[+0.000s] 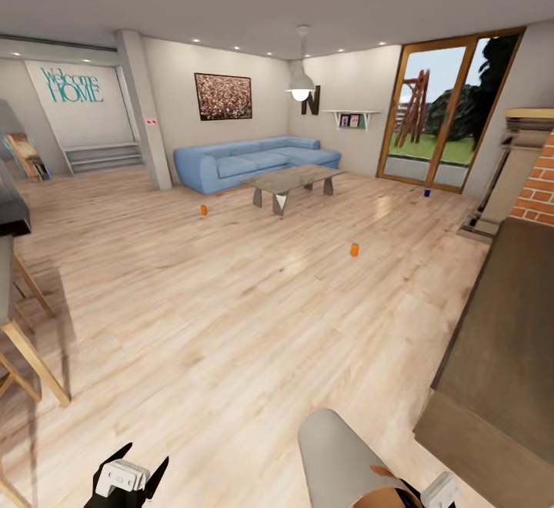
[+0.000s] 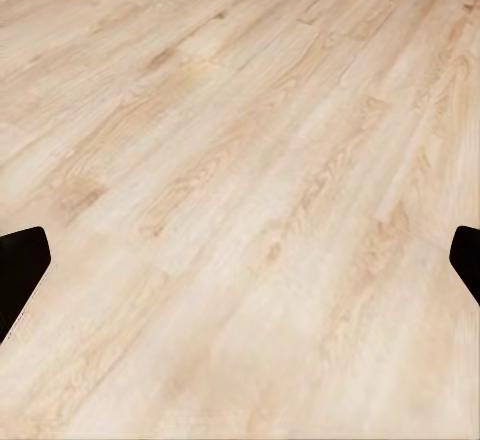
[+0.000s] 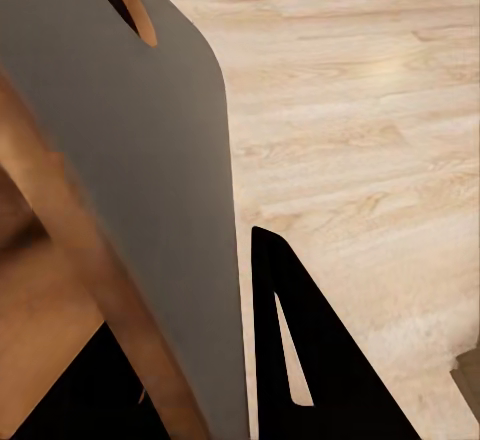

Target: Put the three can of soda from the living room inside the tash can in the kitchen.

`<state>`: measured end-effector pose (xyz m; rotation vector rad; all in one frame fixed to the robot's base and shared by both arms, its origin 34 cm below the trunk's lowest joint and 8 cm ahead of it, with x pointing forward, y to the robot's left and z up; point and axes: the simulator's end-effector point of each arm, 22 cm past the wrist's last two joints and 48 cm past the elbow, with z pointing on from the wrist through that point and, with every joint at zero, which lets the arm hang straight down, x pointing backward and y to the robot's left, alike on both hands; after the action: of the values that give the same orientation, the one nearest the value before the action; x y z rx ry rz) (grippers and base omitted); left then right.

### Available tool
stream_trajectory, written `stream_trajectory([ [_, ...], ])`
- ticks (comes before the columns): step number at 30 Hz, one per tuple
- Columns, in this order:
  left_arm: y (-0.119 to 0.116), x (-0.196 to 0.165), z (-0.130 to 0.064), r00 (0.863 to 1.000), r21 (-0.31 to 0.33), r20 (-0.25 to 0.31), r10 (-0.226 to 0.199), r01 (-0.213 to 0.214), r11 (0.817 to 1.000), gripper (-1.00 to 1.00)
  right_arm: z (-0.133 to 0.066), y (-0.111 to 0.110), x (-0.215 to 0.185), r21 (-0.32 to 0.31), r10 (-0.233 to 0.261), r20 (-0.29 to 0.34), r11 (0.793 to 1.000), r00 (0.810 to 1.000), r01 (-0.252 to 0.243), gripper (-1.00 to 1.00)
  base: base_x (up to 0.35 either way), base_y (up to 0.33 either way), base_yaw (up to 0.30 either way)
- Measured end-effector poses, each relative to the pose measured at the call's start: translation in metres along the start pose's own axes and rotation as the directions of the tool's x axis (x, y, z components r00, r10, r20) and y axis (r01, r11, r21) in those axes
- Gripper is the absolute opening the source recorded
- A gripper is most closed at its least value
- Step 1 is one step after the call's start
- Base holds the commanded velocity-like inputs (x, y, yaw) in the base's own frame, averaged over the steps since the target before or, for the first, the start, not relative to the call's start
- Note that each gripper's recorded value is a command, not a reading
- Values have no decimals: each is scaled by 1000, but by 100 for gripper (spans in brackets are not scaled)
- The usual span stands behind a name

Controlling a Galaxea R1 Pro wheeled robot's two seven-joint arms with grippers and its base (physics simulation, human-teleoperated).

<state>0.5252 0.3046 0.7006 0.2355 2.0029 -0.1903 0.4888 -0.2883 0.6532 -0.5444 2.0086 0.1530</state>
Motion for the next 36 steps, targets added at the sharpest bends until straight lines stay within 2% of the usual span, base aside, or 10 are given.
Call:
stream_trajectory([
  [36, 0, -1, 0, 1000, -1, 3, 0, 0, 1000, 100, 0, 0, 0, -1, -2, 1, 1000, 1000, 2, -100, 276, 180, 0],
])
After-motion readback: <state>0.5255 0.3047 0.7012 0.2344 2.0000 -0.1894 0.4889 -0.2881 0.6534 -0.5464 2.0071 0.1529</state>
